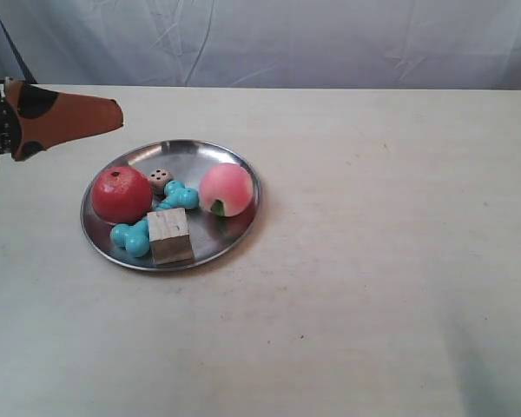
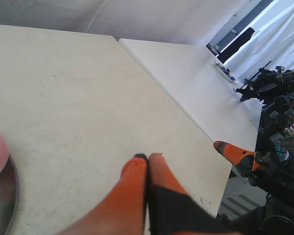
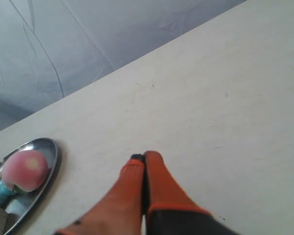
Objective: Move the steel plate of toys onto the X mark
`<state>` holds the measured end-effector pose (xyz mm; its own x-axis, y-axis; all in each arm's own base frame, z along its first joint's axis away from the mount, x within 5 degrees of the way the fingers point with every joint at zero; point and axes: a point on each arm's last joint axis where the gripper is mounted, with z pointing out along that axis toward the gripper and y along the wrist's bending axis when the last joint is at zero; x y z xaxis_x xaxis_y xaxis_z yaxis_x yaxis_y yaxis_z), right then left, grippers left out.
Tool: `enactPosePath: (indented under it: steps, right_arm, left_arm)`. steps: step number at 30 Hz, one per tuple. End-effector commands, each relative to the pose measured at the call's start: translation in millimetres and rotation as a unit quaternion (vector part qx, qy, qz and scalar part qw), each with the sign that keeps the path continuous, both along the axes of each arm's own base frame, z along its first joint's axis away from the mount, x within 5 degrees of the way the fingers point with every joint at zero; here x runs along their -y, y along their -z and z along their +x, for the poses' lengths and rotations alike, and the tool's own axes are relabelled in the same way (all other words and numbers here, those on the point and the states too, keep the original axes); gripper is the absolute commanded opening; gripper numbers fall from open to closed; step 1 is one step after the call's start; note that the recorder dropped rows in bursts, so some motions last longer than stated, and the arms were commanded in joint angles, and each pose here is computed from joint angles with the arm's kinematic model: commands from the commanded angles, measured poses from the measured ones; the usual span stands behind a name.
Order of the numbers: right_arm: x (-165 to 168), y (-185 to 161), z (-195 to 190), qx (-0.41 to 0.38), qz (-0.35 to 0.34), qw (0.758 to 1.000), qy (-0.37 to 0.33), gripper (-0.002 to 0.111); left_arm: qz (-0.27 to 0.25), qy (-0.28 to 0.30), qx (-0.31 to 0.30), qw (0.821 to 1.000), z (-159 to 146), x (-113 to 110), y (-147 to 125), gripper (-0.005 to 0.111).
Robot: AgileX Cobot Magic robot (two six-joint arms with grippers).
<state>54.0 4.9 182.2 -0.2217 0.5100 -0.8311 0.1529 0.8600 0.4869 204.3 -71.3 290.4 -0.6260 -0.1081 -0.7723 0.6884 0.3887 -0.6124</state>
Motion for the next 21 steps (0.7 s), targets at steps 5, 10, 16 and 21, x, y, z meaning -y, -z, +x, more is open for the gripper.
enactPosePath:
  steps: [5,10,16,21]
  right_arm:
    - [0,1,0,0.002,-0.002,1.0,0.003,-0.001]
    - [0,1,0,0.003,-0.001,1.0,0.003,-0.001]
    - [1,1,0,0.004,-0.001,1.0,0.004,-0.001]
    - [1,1,0,0.004,-0.001,1.0,0.004,-0.001]
  left_arm:
    - [-0.03,-0.013,0.003,0.999,1,0,-6,0.0]
    - [-0.07,-0.016,0.116,0.991,3,12,-20,0.0]
    - [-0.106,-0.005,0.326,0.939,-31,56,-58,0.0]
    - [-0.057,-0.054,0.324,0.943,-47,57,-68,0.0]
